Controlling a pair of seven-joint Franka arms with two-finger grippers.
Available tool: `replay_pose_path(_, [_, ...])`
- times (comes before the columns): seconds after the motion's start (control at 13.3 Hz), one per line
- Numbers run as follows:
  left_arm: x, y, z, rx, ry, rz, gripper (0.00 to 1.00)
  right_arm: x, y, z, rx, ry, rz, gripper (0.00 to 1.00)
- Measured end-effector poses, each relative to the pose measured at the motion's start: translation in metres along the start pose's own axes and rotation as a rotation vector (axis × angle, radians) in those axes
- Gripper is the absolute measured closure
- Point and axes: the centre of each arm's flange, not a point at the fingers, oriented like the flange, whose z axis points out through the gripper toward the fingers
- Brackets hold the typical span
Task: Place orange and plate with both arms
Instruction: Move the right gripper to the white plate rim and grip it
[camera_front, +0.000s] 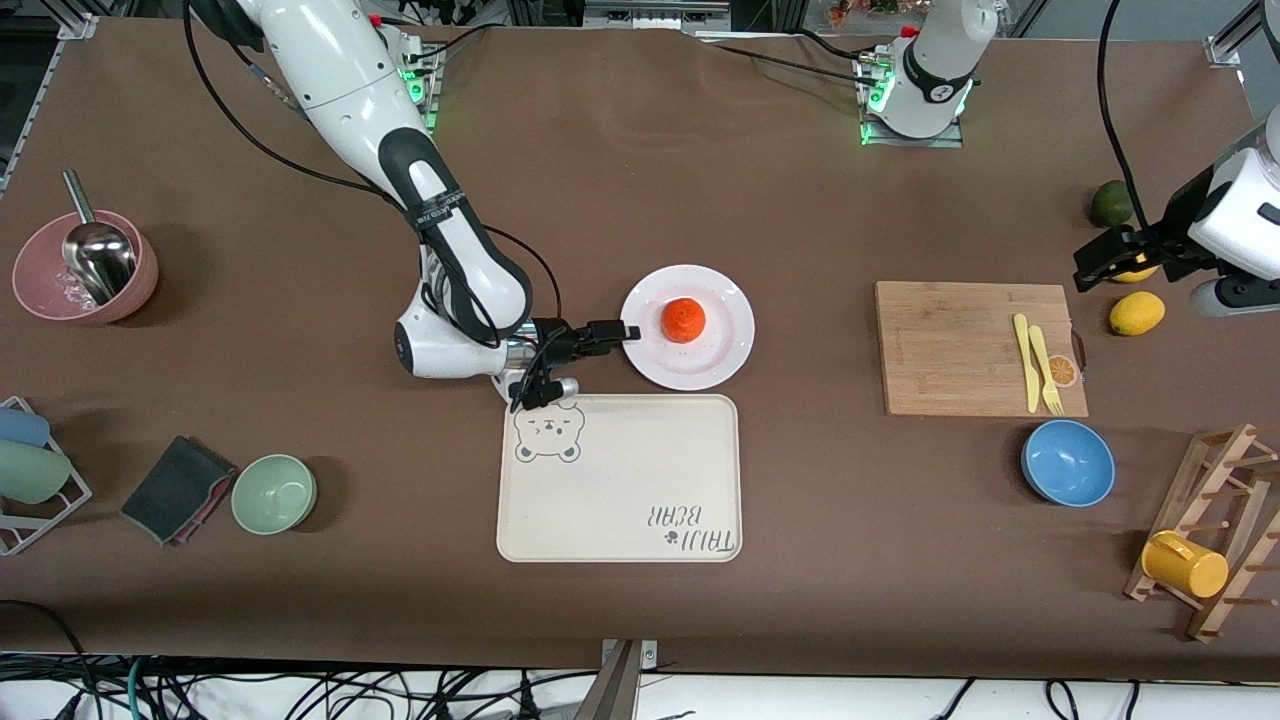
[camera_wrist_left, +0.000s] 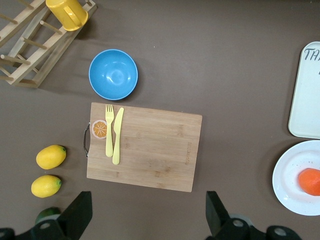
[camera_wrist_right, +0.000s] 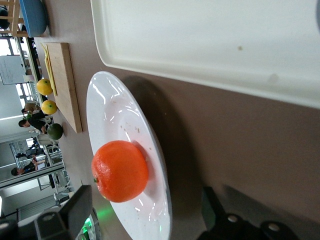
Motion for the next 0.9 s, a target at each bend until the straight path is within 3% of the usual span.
replay_pose_path(0.08, [0.0,0.0,0.0,0.001,-0.004,0.0,0.0,-0.003,0.0,0.005,-0.003,-0.01,-0.002,0.11])
replay_pose_path(0.15, [-0.001,0.0,0.0,0.001,-0.005,0.0,0.0,-0.007,-0.001,0.011,-0.006,-0.02,-0.01,0.11])
replay_pose_path(0.3, [0.0,-0.001,0.001,0.001,-0.006,-0.002,0.0,-0.012,0.0,0.02,-0.012,-0.033,-0.035,0.29])
replay_pose_path(0.38, [-0.001,-0.001,0.001,0.001,-0.006,-0.001,0.0,-0.013,0.002,0.023,-0.014,-0.037,-0.044,0.29])
replay_pose_path(0.53, [-0.001,0.0,0.001,0.001,-0.006,0.001,0.0,-0.014,0.011,0.028,-0.016,-0.044,-0.046,0.41])
replay_pose_path(0.75, [-0.001,0.0,0.001,0.001,-0.006,0.001,0.0,-0.014,0.013,0.027,-0.017,-0.044,-0.047,0.47])
replay_pose_path(0.9, [-0.001,0.0,0.001,0.001,-0.007,0.001,0.0,-0.016,0.018,0.032,-0.021,-0.051,-0.047,0.7])
